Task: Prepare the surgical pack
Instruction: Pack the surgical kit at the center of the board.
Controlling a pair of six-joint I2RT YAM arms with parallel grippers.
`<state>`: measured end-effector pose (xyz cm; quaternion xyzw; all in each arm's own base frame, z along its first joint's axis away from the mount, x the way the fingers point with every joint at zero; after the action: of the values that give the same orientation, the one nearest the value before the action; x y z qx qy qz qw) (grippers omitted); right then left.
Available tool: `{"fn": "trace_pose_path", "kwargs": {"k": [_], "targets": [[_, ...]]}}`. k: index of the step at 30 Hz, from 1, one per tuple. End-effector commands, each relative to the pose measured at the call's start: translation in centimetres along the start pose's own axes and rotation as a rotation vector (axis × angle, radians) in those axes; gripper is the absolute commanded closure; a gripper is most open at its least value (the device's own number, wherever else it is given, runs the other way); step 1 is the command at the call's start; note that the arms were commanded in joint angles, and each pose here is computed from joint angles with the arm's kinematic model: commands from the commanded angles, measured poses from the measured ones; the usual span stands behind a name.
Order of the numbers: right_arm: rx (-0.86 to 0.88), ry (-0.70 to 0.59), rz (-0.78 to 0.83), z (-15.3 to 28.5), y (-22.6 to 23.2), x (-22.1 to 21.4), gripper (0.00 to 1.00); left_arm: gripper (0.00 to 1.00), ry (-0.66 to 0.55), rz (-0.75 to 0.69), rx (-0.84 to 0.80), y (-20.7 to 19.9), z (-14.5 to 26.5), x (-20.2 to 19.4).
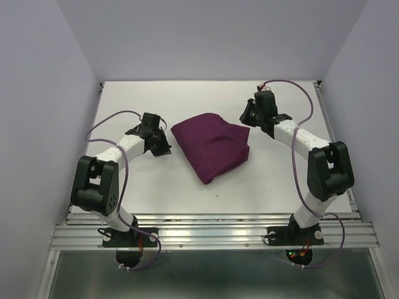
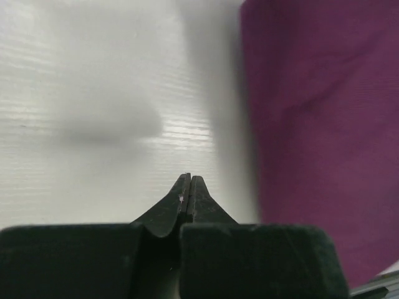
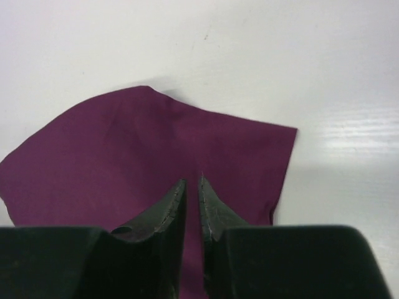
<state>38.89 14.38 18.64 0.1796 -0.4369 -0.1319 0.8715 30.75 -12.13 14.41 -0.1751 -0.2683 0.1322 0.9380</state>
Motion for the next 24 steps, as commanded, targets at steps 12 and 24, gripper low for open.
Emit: {"fn": "trace_pose_path", "kwargs": {"k": [12,24], "targets": [[0.014,0.242,0.110,-8.8,2.2,-4.5,0.83,1.00,0.132,0.003,0.010,-2.2,-7.6,-4.5],[0.016,0.314,0.064,-8.5,1.7,-8.4,0.87,1.00,0.079,-0.072,-0.096,-5.7,-6.5,-2.0]]}}
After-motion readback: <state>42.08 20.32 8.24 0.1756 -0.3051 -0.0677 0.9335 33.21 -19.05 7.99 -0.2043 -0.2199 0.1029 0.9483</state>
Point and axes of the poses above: each gripper's point midway between its finger pads, its own z axis back along the fingers, its own y axis along the line the jaws close on, x = y × z, the point moved 7 cm from there along z, back along the fingers, and after that the axes turned 3 degrees about -z, right-handed, at the moved point
